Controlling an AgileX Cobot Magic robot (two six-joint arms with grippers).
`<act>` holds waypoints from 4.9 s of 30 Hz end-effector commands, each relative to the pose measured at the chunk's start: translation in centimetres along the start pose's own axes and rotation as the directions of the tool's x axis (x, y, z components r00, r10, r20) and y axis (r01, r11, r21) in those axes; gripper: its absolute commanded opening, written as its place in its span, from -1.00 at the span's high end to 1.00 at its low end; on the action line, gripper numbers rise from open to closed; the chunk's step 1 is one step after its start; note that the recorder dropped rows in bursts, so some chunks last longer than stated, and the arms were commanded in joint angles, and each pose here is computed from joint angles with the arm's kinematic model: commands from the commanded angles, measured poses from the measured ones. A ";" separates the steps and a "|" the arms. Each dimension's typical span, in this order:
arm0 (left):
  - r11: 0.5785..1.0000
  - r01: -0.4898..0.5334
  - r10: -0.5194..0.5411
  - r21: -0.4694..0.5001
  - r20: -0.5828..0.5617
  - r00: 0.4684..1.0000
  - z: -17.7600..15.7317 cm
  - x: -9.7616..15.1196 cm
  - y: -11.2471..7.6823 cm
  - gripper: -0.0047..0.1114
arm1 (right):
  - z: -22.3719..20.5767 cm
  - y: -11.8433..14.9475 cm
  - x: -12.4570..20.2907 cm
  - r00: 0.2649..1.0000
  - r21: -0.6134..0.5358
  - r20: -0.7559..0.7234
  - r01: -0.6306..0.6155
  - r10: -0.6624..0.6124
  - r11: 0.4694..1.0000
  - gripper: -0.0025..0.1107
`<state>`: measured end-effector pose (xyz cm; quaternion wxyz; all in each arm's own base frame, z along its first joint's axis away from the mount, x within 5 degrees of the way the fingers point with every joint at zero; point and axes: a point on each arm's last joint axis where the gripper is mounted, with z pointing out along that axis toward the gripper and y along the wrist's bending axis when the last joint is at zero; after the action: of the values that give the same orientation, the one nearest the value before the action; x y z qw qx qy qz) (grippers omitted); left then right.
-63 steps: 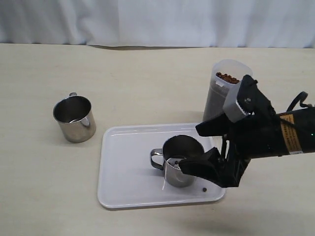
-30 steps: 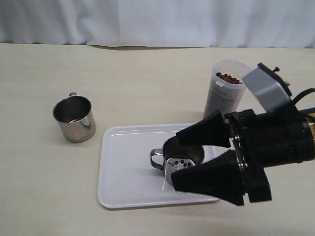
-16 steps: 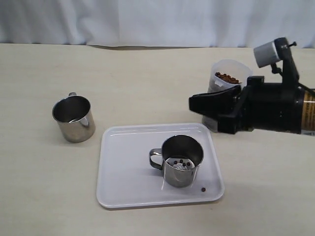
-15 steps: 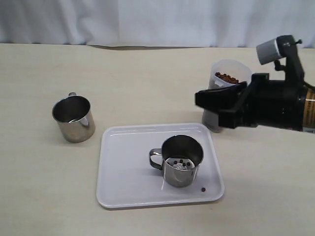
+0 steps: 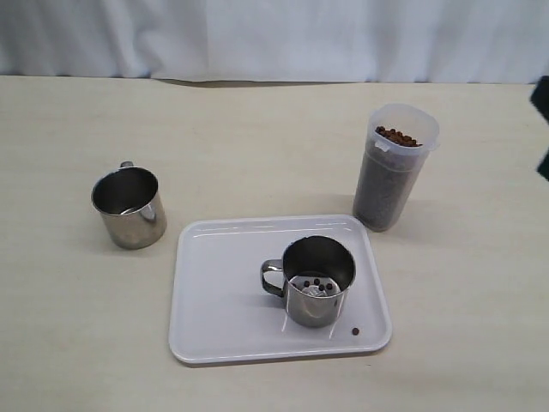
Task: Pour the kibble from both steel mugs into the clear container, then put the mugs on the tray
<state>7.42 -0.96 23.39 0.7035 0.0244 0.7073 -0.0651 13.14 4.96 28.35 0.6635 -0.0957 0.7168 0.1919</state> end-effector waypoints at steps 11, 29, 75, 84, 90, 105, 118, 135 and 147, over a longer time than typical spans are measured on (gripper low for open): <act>1.000 0.001 -0.001 -0.001 0.005 1.000 0.0 -0.1 0.0 0.92 | -8.4 -1.8 6.3 0.961 0.255 0.277 -0.071 -0.002 0.964 0.87; 1.000 0.001 -0.001 -0.001 0.008 1.000 -0.1 -0.1 0.0 0.92 | -8.5 -2.2 7.0 0.979 0.321 0.204 -0.038 -0.029 0.946 0.87; 0.969 -0.050 0.164 0.243 -0.477 0.864 8.6 12.5 -1.1 0.92 | -8.5 -2.2 7.0 0.979 0.321 0.204 -0.038 -0.029 0.946 0.87; 0.952 -0.107 0.246 0.288 -0.506 0.826 11.8 14.1 -1.0 0.24 | -8.5 -2.2 7.0 0.979 0.321 0.204 -0.038 -0.029 0.946 0.87; 0.922 -0.100 0.288 0.373 -0.490 0.823 13.4 15.0 -1.6 -0.20 | -8.5 -2.2 7.0 0.979 0.321 0.204 -0.038 -0.029 0.946 0.87; 0.910 -0.099 0.261 0.404 -0.369 0.892 17.5 16.0 -2.0 -0.20 | -8.5 -2.2 7.0 0.979 0.321 0.204 -0.038 -0.029 0.946 0.87; 0.905 -0.122 0.274 0.408 -0.337 0.901 19.5 16.3 -2.0 -0.11 | -8.5 -2.2 7.0 0.979 0.321 0.204 -0.038 -0.029 0.946 0.87; 0.698 -0.014 0.244 0.716 -0.219 0.945 17.8 11.1 -5.4 0.92 | -8.5 -2.2 7.0 0.979 0.321 0.204 -0.038 -0.029 0.946 0.87; 0.563 0.029 0.306 0.826 -0.240 0.921 16.7 11.5 -6.3 0.92 | -8.5 -2.2 7.0 0.979 0.321 0.204 -0.038 -0.029 0.946 0.87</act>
<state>22.97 -9.90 11.86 0.4694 0.4115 0.7138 -0.3177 5.60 0.39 21.62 0.7396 0.0359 0.6665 0.0869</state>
